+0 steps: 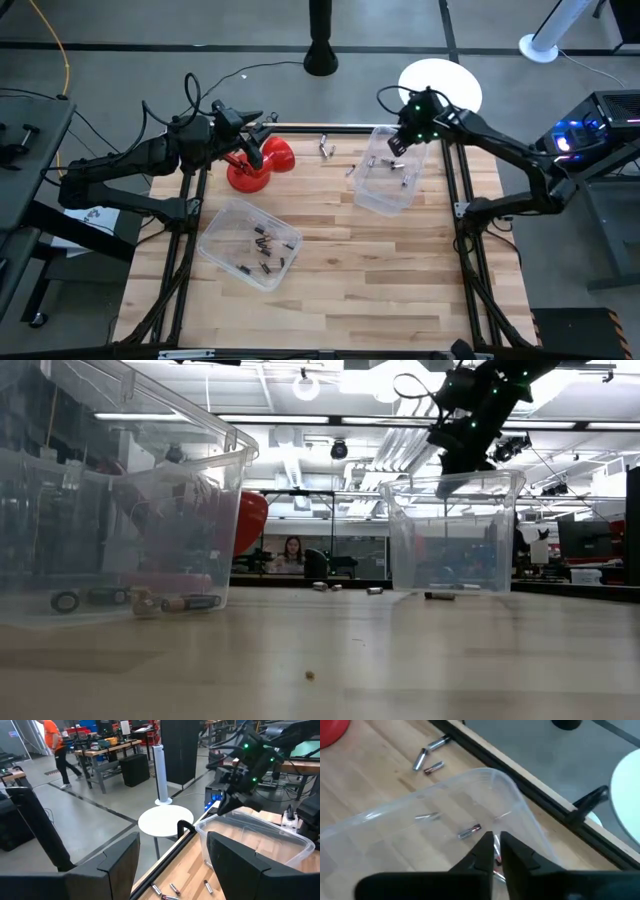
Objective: Sort batteries
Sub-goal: Adjust the top transparent bin
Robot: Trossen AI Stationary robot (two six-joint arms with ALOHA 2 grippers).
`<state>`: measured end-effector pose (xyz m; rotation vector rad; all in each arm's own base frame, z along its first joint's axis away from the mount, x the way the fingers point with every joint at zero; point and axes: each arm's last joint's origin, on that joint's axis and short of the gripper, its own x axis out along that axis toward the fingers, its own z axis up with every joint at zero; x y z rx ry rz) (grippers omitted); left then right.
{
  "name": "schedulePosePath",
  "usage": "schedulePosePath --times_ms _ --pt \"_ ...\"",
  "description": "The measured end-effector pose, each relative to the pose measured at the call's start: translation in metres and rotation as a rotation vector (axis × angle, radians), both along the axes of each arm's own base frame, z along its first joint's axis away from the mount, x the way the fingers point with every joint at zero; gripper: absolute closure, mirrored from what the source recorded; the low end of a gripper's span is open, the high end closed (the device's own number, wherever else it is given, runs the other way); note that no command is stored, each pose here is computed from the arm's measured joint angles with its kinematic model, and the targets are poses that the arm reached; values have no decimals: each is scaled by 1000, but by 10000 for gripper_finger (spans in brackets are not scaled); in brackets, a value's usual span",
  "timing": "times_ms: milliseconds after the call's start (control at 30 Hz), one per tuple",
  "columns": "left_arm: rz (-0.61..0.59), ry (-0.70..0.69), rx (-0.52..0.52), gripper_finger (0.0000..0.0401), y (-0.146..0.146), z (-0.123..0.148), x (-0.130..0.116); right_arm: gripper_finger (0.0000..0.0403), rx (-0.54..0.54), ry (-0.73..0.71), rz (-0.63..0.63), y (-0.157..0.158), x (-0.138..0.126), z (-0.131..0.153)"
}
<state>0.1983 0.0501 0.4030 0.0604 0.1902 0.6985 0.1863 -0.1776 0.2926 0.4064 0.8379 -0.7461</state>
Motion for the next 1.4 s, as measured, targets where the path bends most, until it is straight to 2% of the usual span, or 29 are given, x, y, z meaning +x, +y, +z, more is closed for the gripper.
schedulePosePath --times_ms 100,233,467,567,700,900,1067,1133,1233,1400 --pt "0 0 0 174 0 0 0 342 45 -41 -2 1 1 0" --pt "0 0 0 174 0 0 0 310 178 -154 117 12 11 1" --pt "0 0 0 174 0 0 0 282 230 -203 130 37 32 3" --pt "0 0 0 174 0 0 0 276 283 -155 126 48 31 1" --pt "-3 1 -1 174 0 0 0 274 260 -50 -29 65 15 5" --pt "-27 0 -5 174 -1 0 0 274 201 -98 -291 99 -14 26" --pt "-28 5 -6 174 -1 -1 0 274 140 -32 -540 122 -33 24" --pt "-29 10 -7 174 -1 -1 0 274 119 -40 -613 123 -33 22" --pt "-29 10 -7 174 -1 -1 0 274 109 -12 -636 122 -27 12" --pt "-36 12 -9 174 -1 -1 0 274 155 67 -724 116 -18 -15"
